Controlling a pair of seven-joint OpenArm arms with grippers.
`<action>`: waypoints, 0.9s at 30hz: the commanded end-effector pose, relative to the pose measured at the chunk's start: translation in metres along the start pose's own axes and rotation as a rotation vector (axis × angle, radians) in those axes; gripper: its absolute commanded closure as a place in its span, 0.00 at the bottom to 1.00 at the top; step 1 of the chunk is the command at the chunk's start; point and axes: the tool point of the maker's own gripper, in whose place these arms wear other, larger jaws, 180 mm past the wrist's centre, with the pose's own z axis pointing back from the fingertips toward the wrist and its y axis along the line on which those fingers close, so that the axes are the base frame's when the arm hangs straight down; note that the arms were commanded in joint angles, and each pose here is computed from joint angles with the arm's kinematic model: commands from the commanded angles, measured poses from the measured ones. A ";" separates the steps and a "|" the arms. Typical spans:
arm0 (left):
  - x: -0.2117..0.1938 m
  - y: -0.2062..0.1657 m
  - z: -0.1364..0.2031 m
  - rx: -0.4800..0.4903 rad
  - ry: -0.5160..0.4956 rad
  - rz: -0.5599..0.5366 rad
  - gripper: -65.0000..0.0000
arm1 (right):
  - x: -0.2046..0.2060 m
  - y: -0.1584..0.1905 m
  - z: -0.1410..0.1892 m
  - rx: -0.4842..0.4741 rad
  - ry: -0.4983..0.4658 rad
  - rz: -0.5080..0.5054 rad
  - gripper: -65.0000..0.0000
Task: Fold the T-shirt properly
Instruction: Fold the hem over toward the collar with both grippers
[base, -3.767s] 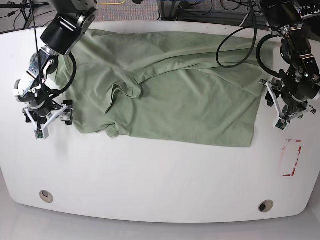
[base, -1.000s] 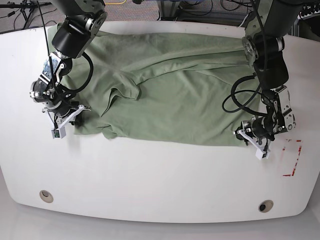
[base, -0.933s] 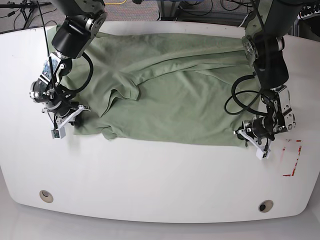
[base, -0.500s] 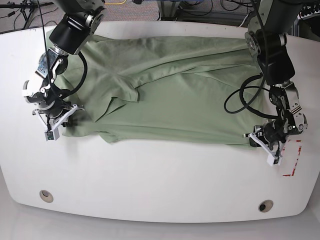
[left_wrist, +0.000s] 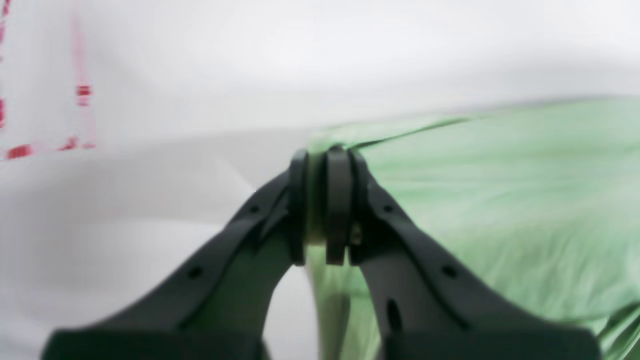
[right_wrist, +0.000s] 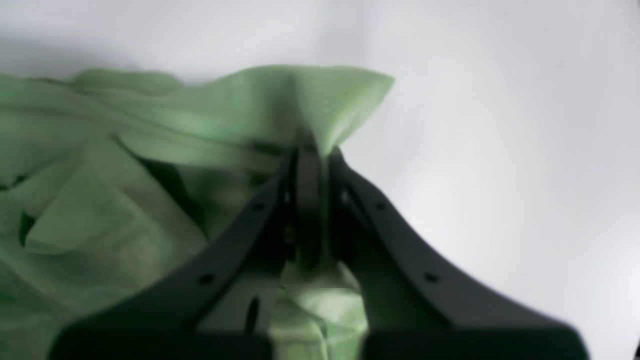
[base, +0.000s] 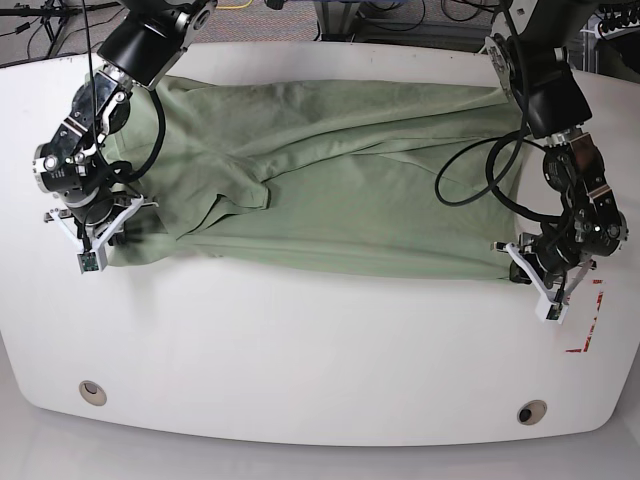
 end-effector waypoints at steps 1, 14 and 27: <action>0.013 0.006 0.020 0.046 -0.037 -0.041 0.93 | 0.016 -0.010 0.018 -0.050 -0.050 0.039 0.99; -0.018 -0.004 0.058 0.103 0.045 -0.213 0.93 | -0.005 -0.008 0.044 -0.091 -0.019 0.105 0.99; -0.058 -0.013 0.077 0.123 0.114 -0.259 0.93 | -0.021 -0.006 0.045 -0.083 0.020 0.110 0.99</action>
